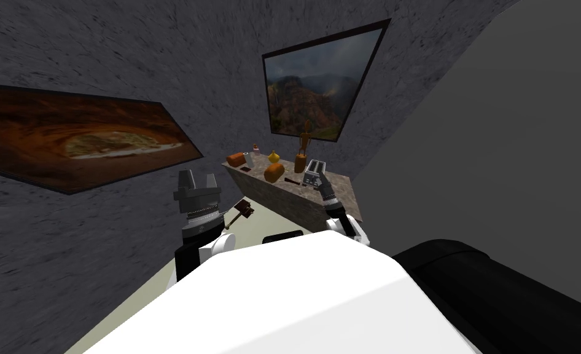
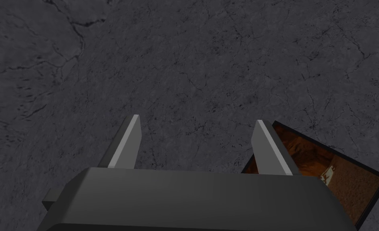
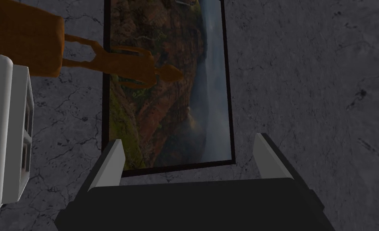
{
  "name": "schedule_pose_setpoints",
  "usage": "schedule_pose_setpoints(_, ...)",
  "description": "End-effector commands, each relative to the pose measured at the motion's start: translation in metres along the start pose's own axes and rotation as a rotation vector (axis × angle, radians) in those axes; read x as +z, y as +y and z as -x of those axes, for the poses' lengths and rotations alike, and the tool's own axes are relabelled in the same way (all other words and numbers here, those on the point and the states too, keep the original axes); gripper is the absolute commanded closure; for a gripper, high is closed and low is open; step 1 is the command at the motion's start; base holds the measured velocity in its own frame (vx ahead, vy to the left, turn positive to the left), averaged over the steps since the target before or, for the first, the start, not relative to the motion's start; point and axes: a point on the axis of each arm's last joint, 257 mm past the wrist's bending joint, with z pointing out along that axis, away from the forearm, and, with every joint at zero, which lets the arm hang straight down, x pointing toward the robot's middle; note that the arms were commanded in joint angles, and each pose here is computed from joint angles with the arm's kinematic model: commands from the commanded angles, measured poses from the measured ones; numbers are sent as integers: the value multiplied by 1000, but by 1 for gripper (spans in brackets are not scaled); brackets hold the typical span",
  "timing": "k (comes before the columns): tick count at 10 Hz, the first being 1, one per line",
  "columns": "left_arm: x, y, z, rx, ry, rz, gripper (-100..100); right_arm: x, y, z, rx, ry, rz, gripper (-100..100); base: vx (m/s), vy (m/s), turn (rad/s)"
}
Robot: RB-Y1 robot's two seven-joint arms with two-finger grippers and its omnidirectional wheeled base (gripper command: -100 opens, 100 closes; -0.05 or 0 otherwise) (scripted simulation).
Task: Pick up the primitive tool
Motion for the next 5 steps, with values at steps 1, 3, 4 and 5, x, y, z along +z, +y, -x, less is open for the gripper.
schedule_pose_setpoints(1, 0, 0, 0, 0, 0, 0, 0, -2, -6, 0, -27, 27, -10, -100, -35, 28, 35)
schedule_pose_setpoints(3, 0, 0, 0, 0, 0, 0, 0, -6, -17, -1, -74, 71, -30, -100, -36, 24, 54)
schedule_pose_setpoints(4, 0, 0, 0, 0, 0, 0, 0, -10, -29, 0, -111, 100, -53, -100, -27, 36, 100)
schedule_pose_setpoints(5, 0, 0, 0, 0, 0, 0, 0, -11, -30, -1, -124, 118, -52, -100, -22, 25, 45)
